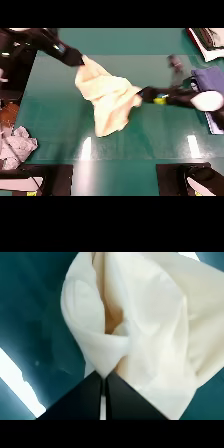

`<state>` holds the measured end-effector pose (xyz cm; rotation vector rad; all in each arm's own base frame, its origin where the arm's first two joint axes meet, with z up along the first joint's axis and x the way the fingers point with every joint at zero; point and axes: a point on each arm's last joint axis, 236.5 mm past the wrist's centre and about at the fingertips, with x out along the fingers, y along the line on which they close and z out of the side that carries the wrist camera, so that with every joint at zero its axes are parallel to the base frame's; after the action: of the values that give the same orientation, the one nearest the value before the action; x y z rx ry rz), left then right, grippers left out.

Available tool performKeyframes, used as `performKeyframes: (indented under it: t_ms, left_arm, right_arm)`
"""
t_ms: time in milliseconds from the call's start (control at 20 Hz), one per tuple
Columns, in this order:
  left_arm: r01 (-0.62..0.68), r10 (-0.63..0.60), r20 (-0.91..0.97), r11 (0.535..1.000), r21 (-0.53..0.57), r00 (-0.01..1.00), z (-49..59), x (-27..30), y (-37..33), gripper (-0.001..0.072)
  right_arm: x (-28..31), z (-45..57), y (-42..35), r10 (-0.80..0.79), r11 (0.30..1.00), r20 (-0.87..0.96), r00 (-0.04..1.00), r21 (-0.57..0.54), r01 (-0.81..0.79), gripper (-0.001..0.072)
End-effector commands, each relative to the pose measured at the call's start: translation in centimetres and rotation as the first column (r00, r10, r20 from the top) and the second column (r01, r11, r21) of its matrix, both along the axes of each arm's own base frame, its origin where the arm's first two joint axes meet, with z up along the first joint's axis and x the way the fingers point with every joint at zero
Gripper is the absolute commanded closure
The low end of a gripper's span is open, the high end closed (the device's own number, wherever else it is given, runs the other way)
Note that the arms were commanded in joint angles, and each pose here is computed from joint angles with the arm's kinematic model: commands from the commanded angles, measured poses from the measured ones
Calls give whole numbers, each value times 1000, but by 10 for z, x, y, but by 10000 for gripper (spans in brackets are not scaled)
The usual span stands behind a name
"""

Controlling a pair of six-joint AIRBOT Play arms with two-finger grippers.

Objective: Fold the shirts.

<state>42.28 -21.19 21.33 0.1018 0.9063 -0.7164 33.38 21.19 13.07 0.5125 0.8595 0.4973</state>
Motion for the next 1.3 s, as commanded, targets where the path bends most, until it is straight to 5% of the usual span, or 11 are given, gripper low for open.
performKeyframes:
  t_ms: [0,350,700,900,1250]
  left_arm:
    - [-74,86,296,996,-52,951,112,-25,26,682]
    - [-61,242,605,951,-304,759,268,-140,59,682]
    - [51,267,618,893,-447,740,310,-203,53,682]
    - [-63,239,511,939,-338,826,249,-159,54,682]
    - [-165,166,-53,986,31,985,-3,-66,42,681]
  right_arm:
    - [-17,74,-100,-141,978,129,982,-136,158,700]
    - [-74,222,-212,-365,832,475,801,-219,509,700]
    - [-105,288,-217,-350,785,587,730,-242,570,700]
    - [-77,261,-221,-327,822,427,843,-311,477,700]
    - [14,91,-181,-122,944,-94,988,-319,87,699]
